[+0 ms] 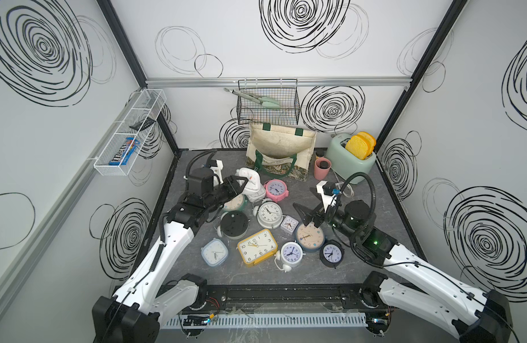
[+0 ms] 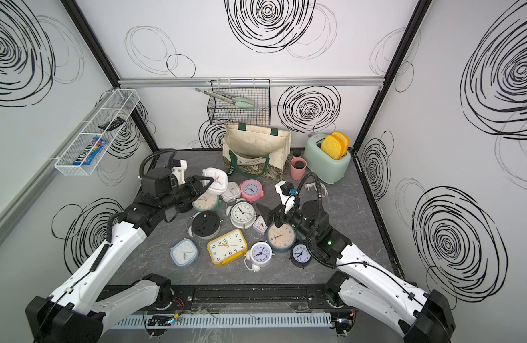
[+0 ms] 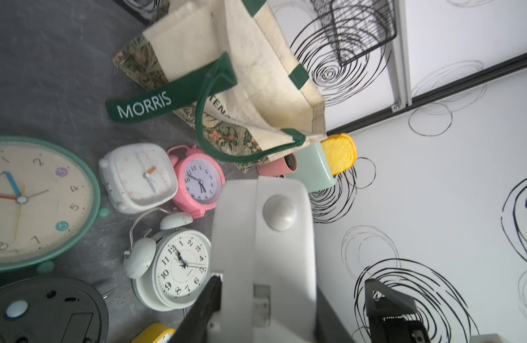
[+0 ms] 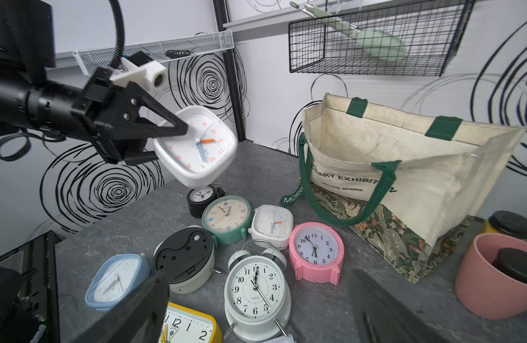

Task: Put the alarm clock into the canvas bag
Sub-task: Pick up the alarm from the center of the board, then place the alarm at the canvas bag.

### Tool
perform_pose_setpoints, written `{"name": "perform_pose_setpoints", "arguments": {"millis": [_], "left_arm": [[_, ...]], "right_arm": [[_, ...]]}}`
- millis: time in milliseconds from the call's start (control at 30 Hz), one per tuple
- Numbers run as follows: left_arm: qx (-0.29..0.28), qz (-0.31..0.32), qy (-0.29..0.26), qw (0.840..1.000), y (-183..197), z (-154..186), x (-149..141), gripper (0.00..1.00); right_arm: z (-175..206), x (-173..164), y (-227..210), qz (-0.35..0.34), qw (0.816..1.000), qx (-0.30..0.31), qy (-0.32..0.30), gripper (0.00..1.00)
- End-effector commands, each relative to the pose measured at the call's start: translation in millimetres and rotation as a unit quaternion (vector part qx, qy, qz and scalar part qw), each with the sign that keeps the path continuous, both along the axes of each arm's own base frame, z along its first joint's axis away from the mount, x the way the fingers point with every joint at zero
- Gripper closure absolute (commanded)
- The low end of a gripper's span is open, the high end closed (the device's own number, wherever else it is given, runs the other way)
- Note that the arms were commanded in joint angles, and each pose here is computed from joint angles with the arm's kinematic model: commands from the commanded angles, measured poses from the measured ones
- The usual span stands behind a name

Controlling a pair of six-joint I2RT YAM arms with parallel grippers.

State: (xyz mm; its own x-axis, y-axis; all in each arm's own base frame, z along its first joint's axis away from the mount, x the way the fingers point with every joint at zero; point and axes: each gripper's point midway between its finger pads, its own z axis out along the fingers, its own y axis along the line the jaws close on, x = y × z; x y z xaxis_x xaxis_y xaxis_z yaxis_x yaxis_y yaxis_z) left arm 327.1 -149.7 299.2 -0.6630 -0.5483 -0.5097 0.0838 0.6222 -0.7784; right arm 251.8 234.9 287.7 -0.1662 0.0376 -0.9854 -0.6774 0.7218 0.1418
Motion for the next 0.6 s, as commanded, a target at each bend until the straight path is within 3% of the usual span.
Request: {"name": "perform_pose_setpoints", "arguments": {"millis": [0, 200, 367, 567], "left_arm": [[0.025, 0.018, -0.118, 0.993, -1, 72, 14, 0.87], [0.033, 0.014, -0.138, 0.990, -36, 92, 59, 0.86], [0.050, -0.001, -0.151, 0.987, -77, 94, 102, 0.86], [0.087, -0.008, -0.165, 0.982, -119, 72, 158, 0.86]], "right_arm": [[13, 18, -15, -0.046, 0.998, 0.035, 0.024, 0.03], [-4, 52, -46, -0.117, 0.986, 0.063, 0.098, 0.03], [-5, 64, -57, -0.145, 0.982, 0.051, 0.108, 0.03], [-2, 74, -58, -0.146, 0.982, 0.045, 0.116, 0.03]]}}
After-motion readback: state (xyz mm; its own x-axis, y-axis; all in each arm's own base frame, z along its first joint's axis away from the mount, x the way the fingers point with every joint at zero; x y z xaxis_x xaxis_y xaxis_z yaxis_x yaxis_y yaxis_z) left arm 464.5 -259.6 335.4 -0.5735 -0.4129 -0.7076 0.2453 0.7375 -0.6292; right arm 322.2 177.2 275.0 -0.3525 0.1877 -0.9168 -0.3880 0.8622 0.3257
